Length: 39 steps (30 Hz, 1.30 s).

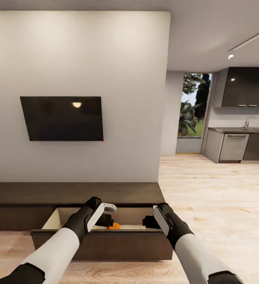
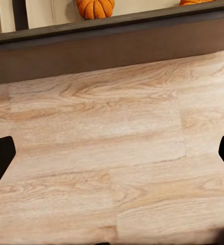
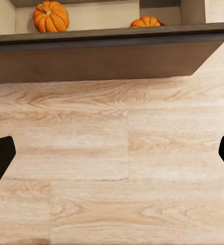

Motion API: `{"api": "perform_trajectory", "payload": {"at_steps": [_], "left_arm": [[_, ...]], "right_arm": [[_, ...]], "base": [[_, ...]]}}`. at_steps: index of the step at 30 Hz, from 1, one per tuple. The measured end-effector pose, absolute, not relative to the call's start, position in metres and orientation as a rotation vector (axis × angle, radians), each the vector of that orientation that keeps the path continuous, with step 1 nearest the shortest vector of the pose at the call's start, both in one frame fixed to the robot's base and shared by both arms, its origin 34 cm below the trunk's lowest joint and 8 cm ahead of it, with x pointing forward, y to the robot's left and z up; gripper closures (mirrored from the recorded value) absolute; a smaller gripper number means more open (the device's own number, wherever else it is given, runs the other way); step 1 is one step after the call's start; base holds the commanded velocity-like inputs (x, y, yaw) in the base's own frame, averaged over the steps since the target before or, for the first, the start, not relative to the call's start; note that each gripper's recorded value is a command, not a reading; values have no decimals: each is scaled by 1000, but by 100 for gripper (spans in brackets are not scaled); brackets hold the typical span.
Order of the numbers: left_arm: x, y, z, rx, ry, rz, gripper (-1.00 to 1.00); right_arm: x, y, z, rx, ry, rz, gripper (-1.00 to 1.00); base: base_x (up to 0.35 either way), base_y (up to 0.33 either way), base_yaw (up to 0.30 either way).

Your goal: Place each of the two pumpkins and all three candles from the living room inside a cabinet in the living room (use any cabinet), then make sure every cabinet is closed, and position the cauldron so it is next to a table in the living room.

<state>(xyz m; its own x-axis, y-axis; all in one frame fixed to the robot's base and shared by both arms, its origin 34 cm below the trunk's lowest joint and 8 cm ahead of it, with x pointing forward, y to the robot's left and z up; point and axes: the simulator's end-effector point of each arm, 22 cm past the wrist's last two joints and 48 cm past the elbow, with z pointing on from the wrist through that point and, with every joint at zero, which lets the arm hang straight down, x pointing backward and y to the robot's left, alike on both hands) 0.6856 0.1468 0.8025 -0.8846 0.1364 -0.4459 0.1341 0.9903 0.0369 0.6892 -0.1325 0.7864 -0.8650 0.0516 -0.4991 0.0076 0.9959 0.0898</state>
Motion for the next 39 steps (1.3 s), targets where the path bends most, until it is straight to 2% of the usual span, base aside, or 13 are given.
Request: {"api": "perform_trajectory", "payload": {"at_steps": [7,25,39], "left_arm": [[686,147,814,192,2672,7,-100],[692,145,837,159,2620,-18,-100],[686,145,808,65,2516,-75,-100]], "right_arm": [[689,-132,798,41,2614,117,-100],[668,-132,794,39,2688,113,-100],[681,-130,801,108,2550,148,-100]], "base": [[-192,0,0],[-18,0,0],[-165,0,0]]}}
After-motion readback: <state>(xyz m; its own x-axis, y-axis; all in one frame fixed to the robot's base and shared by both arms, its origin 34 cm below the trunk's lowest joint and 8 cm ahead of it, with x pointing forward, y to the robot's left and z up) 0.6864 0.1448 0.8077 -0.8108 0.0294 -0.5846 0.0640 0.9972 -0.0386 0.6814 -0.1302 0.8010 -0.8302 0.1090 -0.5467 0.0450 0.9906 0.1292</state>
